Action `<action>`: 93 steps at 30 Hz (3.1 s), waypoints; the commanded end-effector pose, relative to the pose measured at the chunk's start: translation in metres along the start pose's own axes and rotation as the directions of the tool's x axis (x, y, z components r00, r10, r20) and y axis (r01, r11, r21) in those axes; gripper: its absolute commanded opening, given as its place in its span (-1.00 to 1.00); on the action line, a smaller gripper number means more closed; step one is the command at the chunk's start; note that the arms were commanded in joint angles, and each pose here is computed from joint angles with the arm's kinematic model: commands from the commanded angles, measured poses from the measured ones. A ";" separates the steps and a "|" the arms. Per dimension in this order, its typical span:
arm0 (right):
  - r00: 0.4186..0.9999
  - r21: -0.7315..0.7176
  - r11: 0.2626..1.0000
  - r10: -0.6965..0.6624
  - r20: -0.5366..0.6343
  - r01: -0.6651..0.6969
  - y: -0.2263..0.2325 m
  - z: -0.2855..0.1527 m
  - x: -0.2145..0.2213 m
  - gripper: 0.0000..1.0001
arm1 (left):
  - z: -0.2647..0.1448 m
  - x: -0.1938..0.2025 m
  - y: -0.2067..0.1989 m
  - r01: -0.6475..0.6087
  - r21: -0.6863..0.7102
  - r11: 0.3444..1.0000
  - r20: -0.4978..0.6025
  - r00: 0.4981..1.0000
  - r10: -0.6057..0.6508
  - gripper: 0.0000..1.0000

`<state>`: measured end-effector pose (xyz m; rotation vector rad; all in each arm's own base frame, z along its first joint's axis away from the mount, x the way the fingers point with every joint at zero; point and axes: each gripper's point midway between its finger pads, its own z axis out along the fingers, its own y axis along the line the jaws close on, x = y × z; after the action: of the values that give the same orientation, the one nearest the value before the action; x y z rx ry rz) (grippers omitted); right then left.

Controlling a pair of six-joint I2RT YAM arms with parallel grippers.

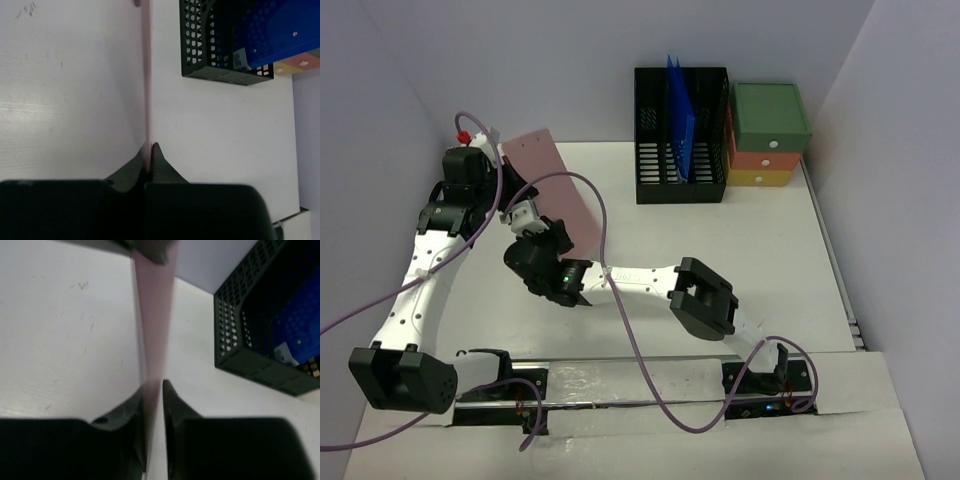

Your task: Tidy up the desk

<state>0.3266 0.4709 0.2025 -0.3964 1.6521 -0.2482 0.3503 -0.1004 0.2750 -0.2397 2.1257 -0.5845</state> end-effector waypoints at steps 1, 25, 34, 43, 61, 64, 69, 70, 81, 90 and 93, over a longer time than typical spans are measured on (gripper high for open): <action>0.999 0.099 0.994 0.047 -0.013 -0.046 -0.033 0.012 0.000 -0.86 | -0.026 -0.003 -0.023 -0.011 0.095 0.995 0.013 1.000 0.010 -1.00; 0.929 -0.136 0.923 0.343 -0.137 -0.361 -0.066 0.015 0.067 -1.00 | -0.077 -0.071 -0.056 -0.289 0.108 0.951 0.241 0.936 0.257 0.99; 0.899 -0.239 0.867 0.430 -0.087 -0.438 -0.097 0.007 0.055 -1.00 | -0.096 -0.087 -0.062 -0.328 0.083 0.941 0.308 0.906 0.289 0.99; 0.855 -0.366 0.805 0.516 0.043 -0.467 -0.145 -0.021 0.005 -1.00 | -0.083 -0.073 -0.048 -0.315 0.059 0.947 0.283 0.915 0.286 0.99; 0.698 -0.386 0.775 0.624 0.350 -0.500 -0.293 -0.061 -0.091 -1.00 | -0.064 -0.048 -0.014 -0.316 -0.028 0.948 0.238 0.919 0.313 0.98; 0.673 -0.339 0.792 0.611 0.418 -0.508 -0.335 -0.063 -0.110 -1.00 | -0.055 -0.040 -0.006 -0.309 -0.037 0.950 0.220 0.925 0.309 0.99; 0.692 -0.181 0.851 0.509 0.511 -0.493 -0.399 -0.050 -0.123 -1.00 | -0.048 -0.037 0.002 -0.330 -0.064 0.942 0.209 0.919 0.336 0.98; 0.701 -0.129 0.862 0.478 0.530 -0.491 -0.418 -0.042 -0.125 -1.00 | -0.045 -0.036 0.006 -0.341 -0.078 0.937 0.204 0.914 0.350 0.98; 0.766 0.041 0.887 0.374 0.523 -0.461 -0.475 0.031 -0.116 -1.00 | -0.029 -0.028 0.053 -0.361 -0.230 0.904 0.149 0.905 0.399 0.98; 0.813 0.108 0.892 0.344 0.470 -0.439 -0.478 0.096 -0.080 -1.00 | -0.019 -0.029 0.076 -0.342 -0.266 0.901 0.113 0.917 0.382 0.99; 0.817 0.122 0.889 0.342 0.465 -0.442 -0.478 0.113 -0.067 -1.00 | -0.012 -0.031 0.080 -0.349 -0.274 0.896 0.091 0.918 0.386 0.98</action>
<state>0.4918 0.0774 0.3881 0.0355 1.3715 -0.0386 0.3442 -0.0215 0.2528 -0.0239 2.0725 -0.1024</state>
